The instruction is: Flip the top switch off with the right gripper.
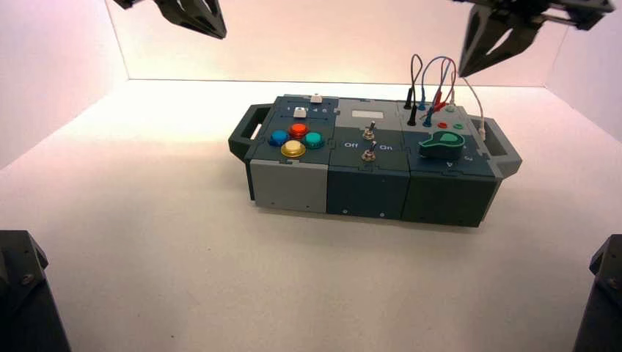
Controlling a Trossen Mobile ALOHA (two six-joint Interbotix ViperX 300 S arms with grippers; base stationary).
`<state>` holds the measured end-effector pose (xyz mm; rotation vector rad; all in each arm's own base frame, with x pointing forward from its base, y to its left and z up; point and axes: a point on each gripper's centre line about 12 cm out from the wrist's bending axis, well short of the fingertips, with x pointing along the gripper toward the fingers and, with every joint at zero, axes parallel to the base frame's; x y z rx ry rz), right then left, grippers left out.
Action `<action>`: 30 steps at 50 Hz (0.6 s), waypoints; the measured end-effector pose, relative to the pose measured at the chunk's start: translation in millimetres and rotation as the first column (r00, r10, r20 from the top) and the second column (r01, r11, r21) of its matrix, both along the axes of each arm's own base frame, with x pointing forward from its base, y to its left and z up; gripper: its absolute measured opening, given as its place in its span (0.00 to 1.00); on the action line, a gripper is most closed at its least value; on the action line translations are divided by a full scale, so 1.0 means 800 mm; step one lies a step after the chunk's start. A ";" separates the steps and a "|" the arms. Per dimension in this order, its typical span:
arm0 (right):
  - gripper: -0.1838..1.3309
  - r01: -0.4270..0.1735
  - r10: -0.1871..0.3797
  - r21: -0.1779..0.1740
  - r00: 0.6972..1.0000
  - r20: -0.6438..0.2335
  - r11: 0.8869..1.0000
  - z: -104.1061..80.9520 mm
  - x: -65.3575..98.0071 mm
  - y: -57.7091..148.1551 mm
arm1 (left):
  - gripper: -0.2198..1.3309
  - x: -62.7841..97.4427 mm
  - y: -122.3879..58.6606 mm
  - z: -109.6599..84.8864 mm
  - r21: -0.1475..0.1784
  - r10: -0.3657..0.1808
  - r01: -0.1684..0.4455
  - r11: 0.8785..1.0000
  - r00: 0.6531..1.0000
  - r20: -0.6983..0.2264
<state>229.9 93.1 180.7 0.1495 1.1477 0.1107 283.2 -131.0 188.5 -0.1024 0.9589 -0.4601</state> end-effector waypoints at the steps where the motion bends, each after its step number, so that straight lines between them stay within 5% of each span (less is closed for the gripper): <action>1: 0.03 -0.004 0.004 -0.002 1.000 -0.001 1.000 -0.001 0.000 0.001 | 0.04 -0.001 -0.003 -0.001 0.002 -0.003 0.003 1.000 1.000 0.009; 10: 0.03 -0.048 0.048 0.010 0.999 0.009 0.999 -0.007 0.000 0.018 | 0.04 -0.005 -0.019 -0.018 0.016 -0.024 0.024 1.000 1.000 0.014; 30: 0.03 -0.079 0.079 0.014 0.997 -0.003 0.997 -0.019 0.004 0.034 | 0.04 -0.011 -0.024 -0.077 0.064 -0.048 0.059 0.996 0.984 -0.171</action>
